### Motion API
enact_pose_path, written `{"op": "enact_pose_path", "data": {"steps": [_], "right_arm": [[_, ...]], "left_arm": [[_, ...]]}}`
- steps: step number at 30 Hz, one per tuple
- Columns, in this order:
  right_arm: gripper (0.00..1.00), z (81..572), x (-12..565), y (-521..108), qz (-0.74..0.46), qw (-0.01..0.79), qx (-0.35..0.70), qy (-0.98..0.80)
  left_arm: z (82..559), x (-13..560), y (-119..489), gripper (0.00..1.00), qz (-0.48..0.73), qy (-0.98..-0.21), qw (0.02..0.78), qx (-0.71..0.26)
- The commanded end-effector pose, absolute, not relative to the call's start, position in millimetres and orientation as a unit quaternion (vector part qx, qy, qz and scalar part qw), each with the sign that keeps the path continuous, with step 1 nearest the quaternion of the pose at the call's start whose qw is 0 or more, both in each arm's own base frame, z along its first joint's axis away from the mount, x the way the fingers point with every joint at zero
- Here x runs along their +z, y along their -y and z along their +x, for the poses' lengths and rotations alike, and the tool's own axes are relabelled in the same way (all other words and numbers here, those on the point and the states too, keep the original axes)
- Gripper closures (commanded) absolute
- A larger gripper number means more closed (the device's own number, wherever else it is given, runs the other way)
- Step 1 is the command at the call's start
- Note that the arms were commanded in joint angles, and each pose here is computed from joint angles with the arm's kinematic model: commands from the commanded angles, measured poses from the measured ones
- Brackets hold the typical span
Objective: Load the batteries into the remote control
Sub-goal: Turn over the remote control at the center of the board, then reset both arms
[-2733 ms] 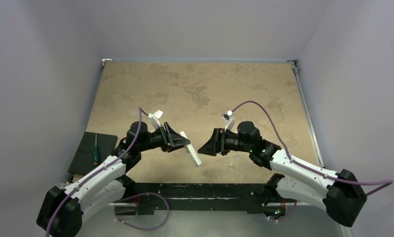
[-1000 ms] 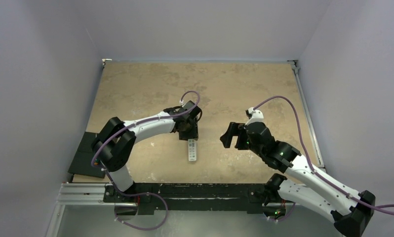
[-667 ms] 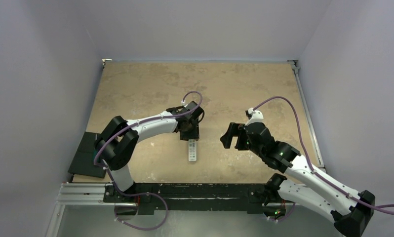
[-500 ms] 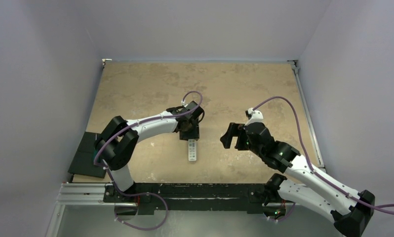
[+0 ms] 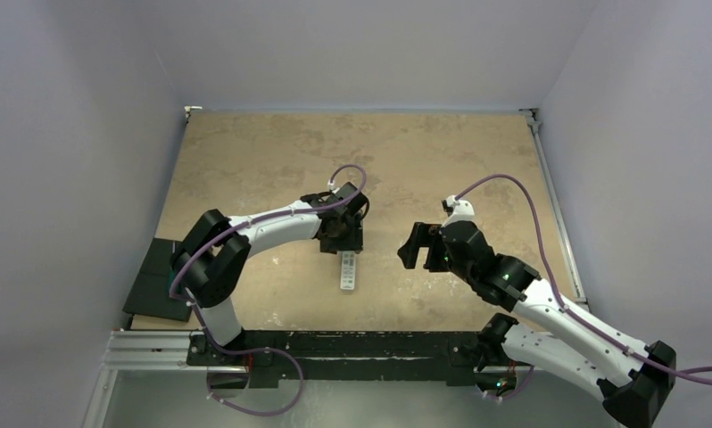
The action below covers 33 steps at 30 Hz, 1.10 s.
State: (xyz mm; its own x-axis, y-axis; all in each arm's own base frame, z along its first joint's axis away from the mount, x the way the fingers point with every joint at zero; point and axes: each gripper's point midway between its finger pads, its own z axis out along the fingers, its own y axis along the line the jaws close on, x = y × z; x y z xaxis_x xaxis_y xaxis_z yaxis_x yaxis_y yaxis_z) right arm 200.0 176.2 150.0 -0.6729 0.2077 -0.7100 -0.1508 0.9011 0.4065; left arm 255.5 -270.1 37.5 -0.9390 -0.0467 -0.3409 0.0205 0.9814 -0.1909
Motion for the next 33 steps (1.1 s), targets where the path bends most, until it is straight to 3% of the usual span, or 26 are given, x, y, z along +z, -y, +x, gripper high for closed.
{"op": "enact_pose_path", "data": {"steps": [1,3,6,22,33], "right_arm": [[0.03,204.9,157.5,-176.0,0.024,0.417,0.224,-0.881],[0.03,205.1,158.3,-176.4,0.021,0.417,0.223,-0.881],[0.02,205.8,158.8,-178.0,0.014,0.415,0.221,-0.883],[0.01,210.5,195.1,-184.9,-0.012,0.436,0.236,-0.868],[0.01,213.8,226.4,-178.6,-0.013,0.473,0.24,-0.847]], "left_arm": [[264.6,62.6,277.8,0.37,0.002,-0.972,0.205,-0.113],[266.3,68.7,276.8,0.24,0.002,-0.97,0.213,-0.116],[266.6,75.9,275.0,0.18,0.005,-0.969,0.22,-0.116],[273.5,148.8,263.2,0.15,0.007,-0.931,0.325,-0.167],[267.7,197.3,235.9,0.06,0.02,-0.899,0.401,-0.174]]}}
